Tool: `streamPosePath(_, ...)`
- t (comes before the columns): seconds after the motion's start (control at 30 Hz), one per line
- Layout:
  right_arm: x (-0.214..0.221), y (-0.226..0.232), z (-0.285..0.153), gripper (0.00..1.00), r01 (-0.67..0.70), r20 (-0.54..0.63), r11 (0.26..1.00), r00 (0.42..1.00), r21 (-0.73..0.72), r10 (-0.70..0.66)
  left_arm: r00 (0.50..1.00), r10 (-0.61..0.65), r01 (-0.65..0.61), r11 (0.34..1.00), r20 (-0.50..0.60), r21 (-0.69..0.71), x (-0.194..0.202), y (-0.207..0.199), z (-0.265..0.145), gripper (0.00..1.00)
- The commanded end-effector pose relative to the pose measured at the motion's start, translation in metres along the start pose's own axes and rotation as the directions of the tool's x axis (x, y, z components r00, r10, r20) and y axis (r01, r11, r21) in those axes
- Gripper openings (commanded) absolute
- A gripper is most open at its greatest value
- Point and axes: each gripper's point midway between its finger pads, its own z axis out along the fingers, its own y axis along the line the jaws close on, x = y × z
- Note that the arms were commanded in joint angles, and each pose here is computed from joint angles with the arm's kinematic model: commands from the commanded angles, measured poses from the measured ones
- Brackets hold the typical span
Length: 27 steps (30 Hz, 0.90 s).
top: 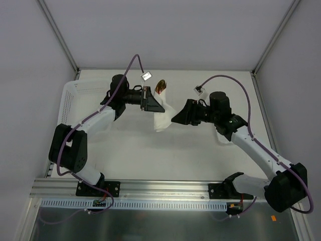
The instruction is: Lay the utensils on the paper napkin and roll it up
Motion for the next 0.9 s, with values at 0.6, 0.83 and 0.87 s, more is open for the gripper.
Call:
streamPosePath(0.6,-0.019,0.052,-0.003,0.00,0.121,0.068,0.976,0.992,-0.179,-0.111,0.993,0.101,-0.111,0.982,0.068,0.153,-0.016,-0.070,-0.003,0.00)
streamPosePath(0.83,-0.016,0.037,-0.011,0.00,0.079,0.084,0.983,0.994,-0.169,-0.065,0.990,0.075,-0.099,0.974,0.122,0.204,-0.039,-0.092,-0.009,0.00)
streamPosePath(0.87,-0.016,0.034,-0.011,0.00,0.075,0.083,0.983,0.995,-0.165,-0.062,0.989,0.072,-0.098,0.973,0.129,0.211,-0.040,-0.095,-0.010,0.00)
